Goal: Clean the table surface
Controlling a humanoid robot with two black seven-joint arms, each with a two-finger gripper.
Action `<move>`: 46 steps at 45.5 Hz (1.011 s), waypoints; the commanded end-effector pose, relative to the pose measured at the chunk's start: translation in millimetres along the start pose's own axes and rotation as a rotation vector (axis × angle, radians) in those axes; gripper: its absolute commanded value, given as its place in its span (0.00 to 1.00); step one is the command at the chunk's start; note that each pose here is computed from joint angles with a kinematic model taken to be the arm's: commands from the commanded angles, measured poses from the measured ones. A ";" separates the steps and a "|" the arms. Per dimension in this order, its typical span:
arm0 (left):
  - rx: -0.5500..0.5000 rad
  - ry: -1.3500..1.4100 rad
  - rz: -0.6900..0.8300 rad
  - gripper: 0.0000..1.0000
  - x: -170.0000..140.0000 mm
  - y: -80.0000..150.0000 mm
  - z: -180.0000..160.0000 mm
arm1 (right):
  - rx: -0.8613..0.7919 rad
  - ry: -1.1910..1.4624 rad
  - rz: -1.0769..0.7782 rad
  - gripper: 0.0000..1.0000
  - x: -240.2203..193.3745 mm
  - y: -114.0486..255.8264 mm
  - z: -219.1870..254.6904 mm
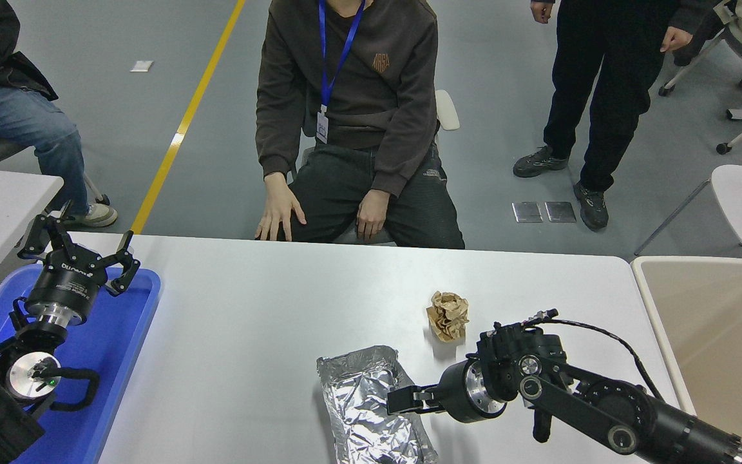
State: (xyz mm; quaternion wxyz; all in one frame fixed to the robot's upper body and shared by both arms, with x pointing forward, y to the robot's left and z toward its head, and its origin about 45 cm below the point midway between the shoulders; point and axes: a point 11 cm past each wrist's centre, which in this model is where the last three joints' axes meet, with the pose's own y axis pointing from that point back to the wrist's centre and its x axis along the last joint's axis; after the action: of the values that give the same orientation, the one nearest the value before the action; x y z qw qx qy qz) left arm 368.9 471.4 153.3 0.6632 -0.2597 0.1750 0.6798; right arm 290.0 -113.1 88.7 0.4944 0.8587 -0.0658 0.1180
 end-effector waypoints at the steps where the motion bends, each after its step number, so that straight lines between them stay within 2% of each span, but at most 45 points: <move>1: -0.001 0.000 0.000 1.00 0.0 0.0 0.2 | 0.006 -0.006 0.000 0.77 -1.9 -2.1 -0.8; 4: -0.001 0.000 0.000 1.00 0.0 0.0 0.2 | 0.005 -0.005 -0.005 0.69 -3.5 -2.7 -0.5; 8: 0.000 0.000 0.000 1.00 0.0 0.0 0.0 | 0.006 -0.005 -0.007 0.54 -4.3 -2.7 -0.7; 20: 0.000 0.000 0.000 1.00 0.0 0.0 0.0 | -0.004 -0.005 -0.032 0.46 -17.2 -8.1 3.0; 25: 0.001 0.000 0.000 1.00 0.0 0.1 -0.2 | -0.008 0.004 -0.038 0.23 -19.6 -9.0 3.7; 28: -0.001 0.000 0.000 1.00 0.0 0.0 0.2 | -0.001 0.010 -0.039 0.00 -18.3 -8.2 2.1; 46: 0.000 -0.001 0.001 1.00 0.1 0.0 0.0 | -0.008 -0.002 0.025 0.00 -10.6 -7.6 3.7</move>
State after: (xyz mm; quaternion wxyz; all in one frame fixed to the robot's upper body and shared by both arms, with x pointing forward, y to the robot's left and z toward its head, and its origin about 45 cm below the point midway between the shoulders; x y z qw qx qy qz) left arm 368.9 471.4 153.3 0.6632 -0.2598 0.1749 0.6798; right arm 280.3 -110.6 78.6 0.4949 0.8584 -0.0642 0.1185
